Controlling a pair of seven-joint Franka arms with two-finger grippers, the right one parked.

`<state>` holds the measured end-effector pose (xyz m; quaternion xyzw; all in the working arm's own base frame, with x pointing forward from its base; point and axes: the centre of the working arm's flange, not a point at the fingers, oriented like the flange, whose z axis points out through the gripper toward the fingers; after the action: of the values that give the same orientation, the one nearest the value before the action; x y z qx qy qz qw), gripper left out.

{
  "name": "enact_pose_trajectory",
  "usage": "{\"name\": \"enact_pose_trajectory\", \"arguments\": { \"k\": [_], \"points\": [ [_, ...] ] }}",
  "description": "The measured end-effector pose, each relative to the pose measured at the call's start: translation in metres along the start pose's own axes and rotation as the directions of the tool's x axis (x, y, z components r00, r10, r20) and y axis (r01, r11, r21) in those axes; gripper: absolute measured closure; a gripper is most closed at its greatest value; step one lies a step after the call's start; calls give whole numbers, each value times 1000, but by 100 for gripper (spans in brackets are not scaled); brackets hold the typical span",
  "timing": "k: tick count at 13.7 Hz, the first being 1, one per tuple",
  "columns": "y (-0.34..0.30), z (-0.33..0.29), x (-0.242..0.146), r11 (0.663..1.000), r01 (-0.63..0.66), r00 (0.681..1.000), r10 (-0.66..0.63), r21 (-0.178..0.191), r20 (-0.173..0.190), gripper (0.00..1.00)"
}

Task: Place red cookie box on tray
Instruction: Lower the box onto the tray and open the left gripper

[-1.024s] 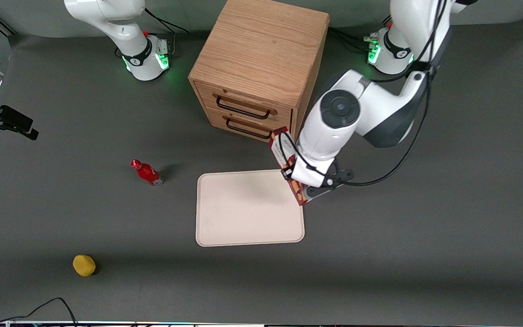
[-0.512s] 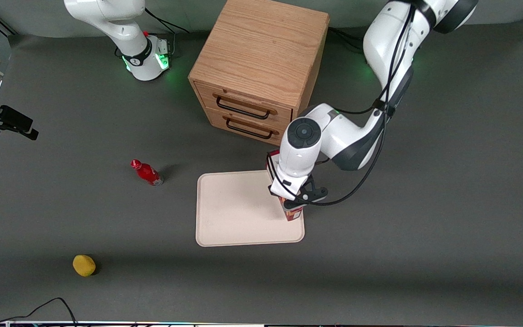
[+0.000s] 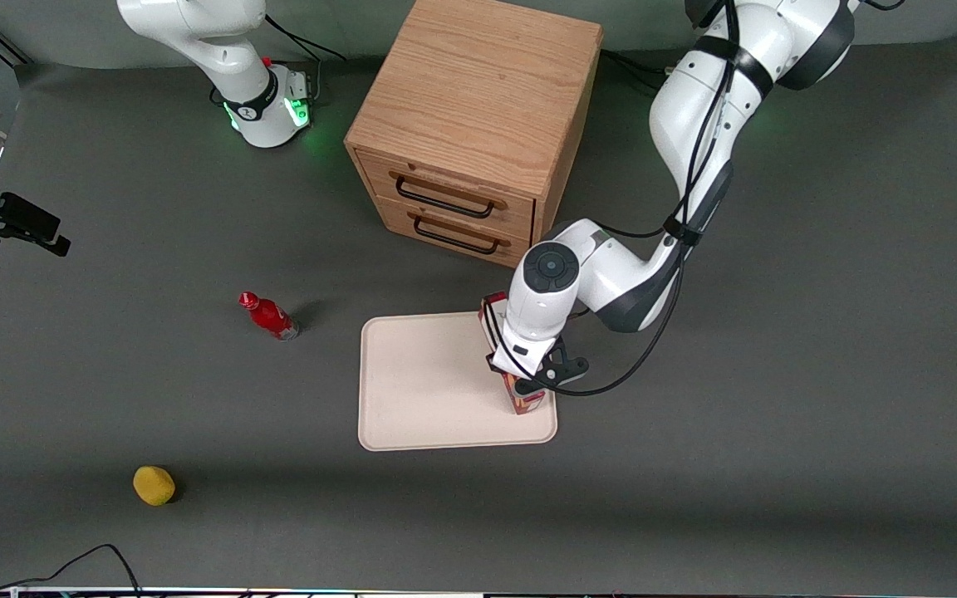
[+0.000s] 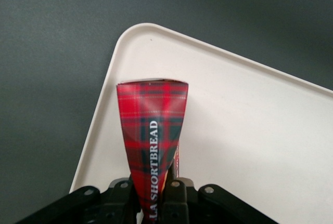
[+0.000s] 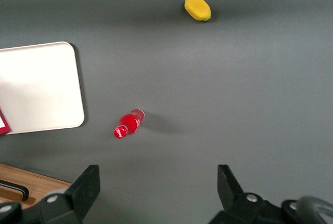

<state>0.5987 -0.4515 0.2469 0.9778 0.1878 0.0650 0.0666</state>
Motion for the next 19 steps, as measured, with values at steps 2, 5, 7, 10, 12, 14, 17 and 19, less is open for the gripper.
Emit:
{"name": "enact_pose_trajectory", "arguments": {
  "k": [2, 5, 7, 10, 12, 14, 17, 19],
  "points": [
    [0, 3, 0, 1000, -2, 1000, 2, 3, -5, 82],
    [-1, 5, 0, 1000, -2, 1000, 2, 5, -7, 79],
    [-2, 6, 0, 1000, -4, 1000, 4, 6, -8, 70],
    [-2, 8, 0, 1000, -4, 1000, 4, 9, -8, 39],
    [-1, 4, 6, 1000, 2, 1000, -2, 4, -14, 18],
    [-2, -7, 13, 999, 11, 1000, -10, 35, -11, 0],
    [-2, -39, 13, 995, 1, 1000, -3, 104, 21, 0],
    [-6, -79, 19, 992, -45, 996, 36, 116, 81, 0]
  ]
}}
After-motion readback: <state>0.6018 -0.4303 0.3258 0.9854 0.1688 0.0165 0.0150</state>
